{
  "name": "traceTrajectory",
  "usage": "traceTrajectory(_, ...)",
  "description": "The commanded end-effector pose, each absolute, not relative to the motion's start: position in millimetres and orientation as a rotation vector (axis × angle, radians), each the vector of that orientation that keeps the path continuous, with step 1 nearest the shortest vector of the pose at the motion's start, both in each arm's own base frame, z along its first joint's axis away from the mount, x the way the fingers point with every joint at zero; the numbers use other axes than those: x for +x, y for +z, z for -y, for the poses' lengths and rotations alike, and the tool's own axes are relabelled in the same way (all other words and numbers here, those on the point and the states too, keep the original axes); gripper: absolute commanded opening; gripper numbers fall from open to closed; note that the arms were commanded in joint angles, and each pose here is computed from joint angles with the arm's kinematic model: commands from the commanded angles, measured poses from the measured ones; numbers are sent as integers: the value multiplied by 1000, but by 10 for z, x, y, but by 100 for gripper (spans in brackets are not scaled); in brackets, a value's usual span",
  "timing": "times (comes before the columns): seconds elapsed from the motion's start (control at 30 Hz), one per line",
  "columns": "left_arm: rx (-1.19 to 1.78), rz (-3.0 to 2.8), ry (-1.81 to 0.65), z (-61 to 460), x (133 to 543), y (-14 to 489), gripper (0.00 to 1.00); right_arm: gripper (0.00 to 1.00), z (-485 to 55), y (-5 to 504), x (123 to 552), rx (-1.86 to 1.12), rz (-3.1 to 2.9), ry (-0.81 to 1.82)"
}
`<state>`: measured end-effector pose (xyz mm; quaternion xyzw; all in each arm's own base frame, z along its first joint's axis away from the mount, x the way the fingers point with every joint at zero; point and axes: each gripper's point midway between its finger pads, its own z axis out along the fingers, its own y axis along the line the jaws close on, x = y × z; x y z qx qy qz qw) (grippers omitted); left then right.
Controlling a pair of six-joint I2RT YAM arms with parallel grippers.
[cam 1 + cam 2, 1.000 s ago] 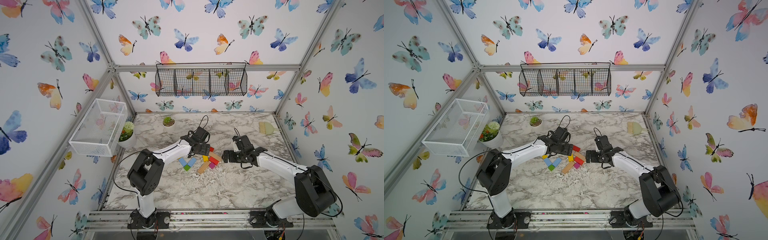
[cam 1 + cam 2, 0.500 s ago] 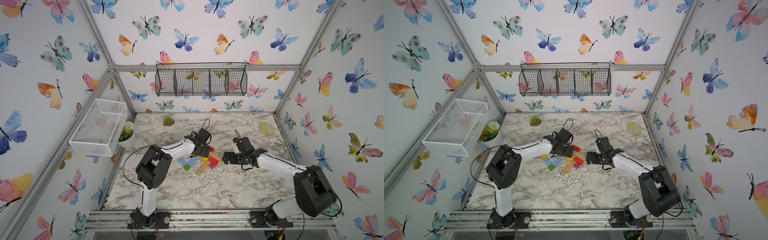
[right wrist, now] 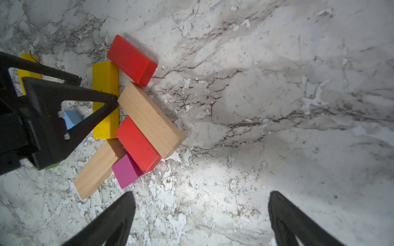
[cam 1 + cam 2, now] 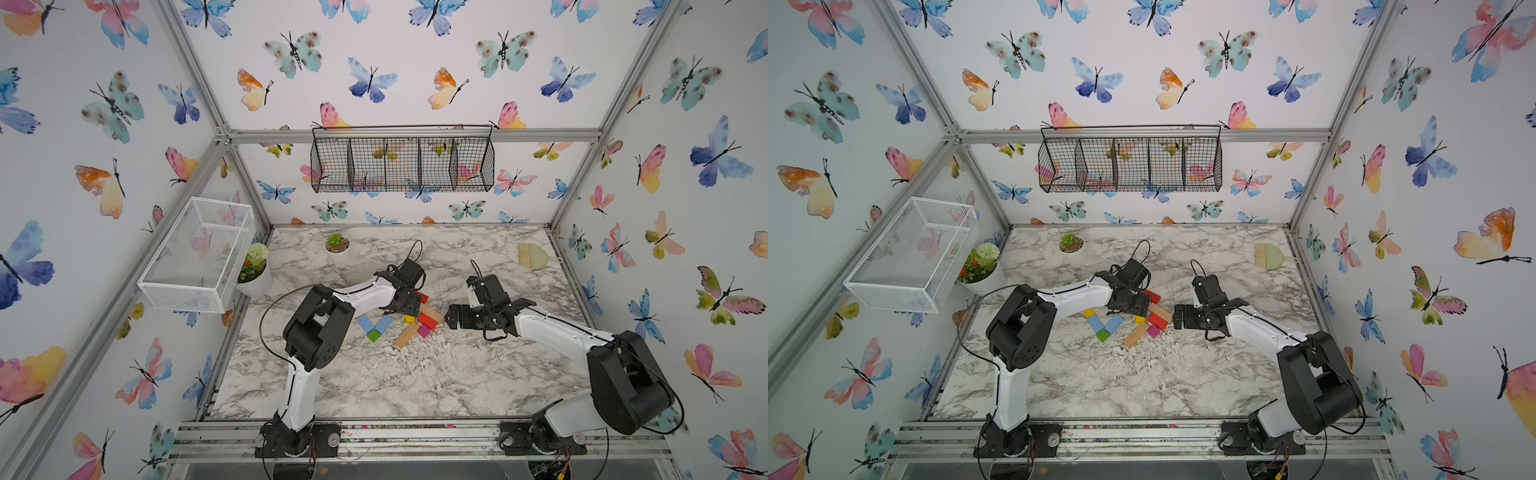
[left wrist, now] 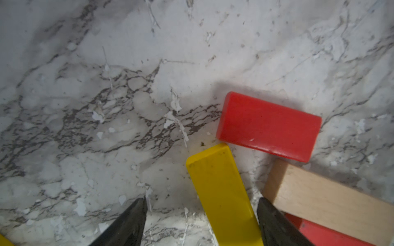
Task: Assemble the letter v with building blocks
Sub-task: Pick up the building block from the center of the board.
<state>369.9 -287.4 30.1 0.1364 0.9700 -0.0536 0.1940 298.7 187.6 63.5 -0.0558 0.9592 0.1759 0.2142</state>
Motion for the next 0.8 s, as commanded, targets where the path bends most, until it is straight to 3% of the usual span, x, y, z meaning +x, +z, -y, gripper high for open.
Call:
traceTrajectory(0.0,388,-2748,-119,2854,3659,227,80,99,-1872,664,2973,-167,-2647,503)
traceTrajectory(0.37,399,-2745,-62,2788,3679,246,52,99,-1895,627,2971,-171,-2653,516)
traceTrajectory(0.77,423,-2733,-53,2799,3712,280,33,99,-1896,630,2976,-170,-2651,517)
